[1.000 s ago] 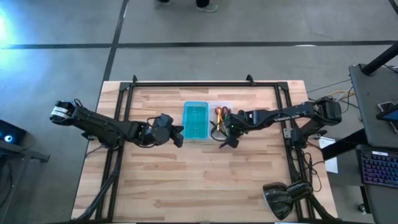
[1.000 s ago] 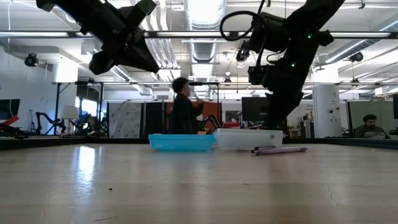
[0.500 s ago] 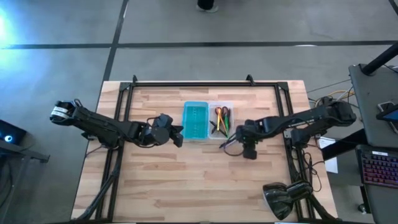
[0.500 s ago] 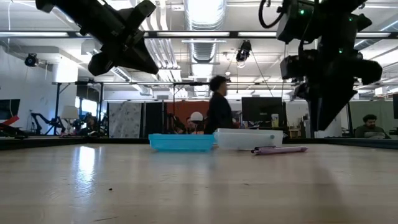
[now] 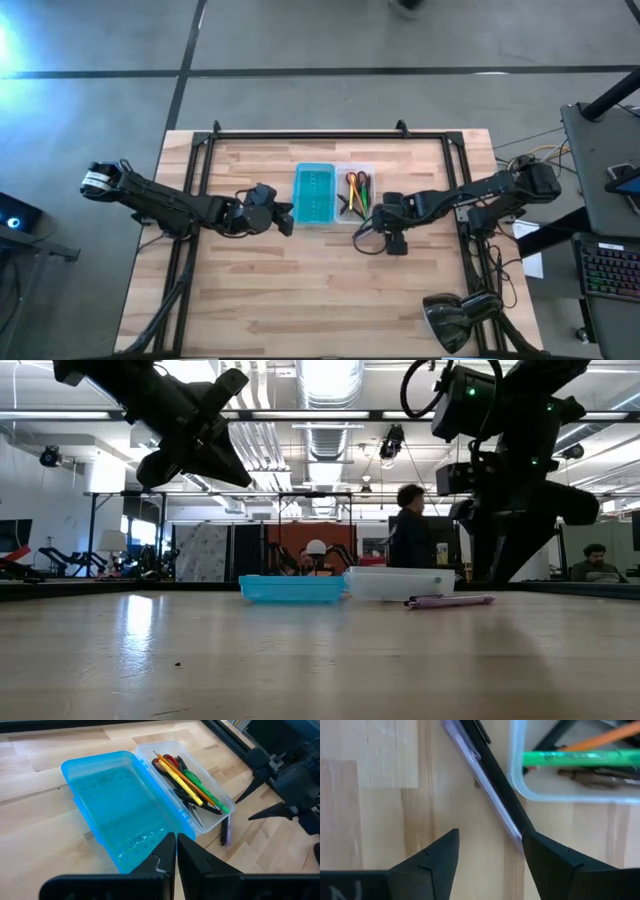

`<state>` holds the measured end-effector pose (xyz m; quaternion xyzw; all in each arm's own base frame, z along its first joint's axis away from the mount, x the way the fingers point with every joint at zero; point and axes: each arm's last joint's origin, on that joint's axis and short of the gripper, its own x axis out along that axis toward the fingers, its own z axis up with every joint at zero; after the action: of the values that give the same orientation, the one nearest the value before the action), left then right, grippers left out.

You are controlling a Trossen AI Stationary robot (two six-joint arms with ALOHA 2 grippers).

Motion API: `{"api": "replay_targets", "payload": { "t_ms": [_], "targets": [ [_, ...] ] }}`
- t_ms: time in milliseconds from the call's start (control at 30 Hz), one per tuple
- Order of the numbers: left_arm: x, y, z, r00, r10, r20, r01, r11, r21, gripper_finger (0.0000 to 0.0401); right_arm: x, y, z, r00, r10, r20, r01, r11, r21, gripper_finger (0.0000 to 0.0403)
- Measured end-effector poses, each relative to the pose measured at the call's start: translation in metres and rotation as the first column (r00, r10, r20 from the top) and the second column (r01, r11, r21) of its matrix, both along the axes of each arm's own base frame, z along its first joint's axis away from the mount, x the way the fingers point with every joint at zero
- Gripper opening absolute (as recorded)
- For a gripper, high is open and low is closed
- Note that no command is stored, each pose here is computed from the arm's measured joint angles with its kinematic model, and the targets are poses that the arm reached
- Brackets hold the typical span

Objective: Pick & place school supplies into a supply box
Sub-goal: Put the violet pen into the supply box

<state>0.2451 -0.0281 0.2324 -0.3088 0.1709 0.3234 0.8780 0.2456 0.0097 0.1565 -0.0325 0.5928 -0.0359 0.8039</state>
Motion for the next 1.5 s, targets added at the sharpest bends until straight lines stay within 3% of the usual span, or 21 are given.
{"api": "replay_targets", "payload": {
  "t_ms": [367,633,933,1267,1500],
  "targets": [
    [0.000,0.003,0.000,1.000,0.018,0.004,-0.018,1.000,-0.006,0.0000,0.010,0.002,-0.023,0.995,0.060,-0.074,-0.058,0.998,0.029,0.0176],
    [0.000,0.004,0.000,1.000,0.023,0.006,-0.023,1.000,-0.010,0.0000,0.007,0.001,-0.007,0.997,0.054,-0.052,-0.053,0.998,0.018,0.0154],
    [0.001,0.007,0.000,0.999,0.037,0.005,-0.037,0.999,-0.008,0.0000,0.007,-0.007,-0.002,0.995,0.091,-0.035,-0.092,0.995,-0.028,0.0150],
    [0.000,0.007,-0.002,0.999,0.043,0.007,-0.043,0.999,-0.017,0.0000,0.015,-0.008,-0.022,0.991,0.113,-0.078,-0.113,0.994,0.002,0.0150],
    [-0.001,0.008,-0.004,0.998,0.056,0.011,-0.055,0.998,-0.034,0.0000,0.013,-0.008,-0.020,0.992,0.093,-0.085,-0.091,0.995,0.029,0.0145]
  ]
}}
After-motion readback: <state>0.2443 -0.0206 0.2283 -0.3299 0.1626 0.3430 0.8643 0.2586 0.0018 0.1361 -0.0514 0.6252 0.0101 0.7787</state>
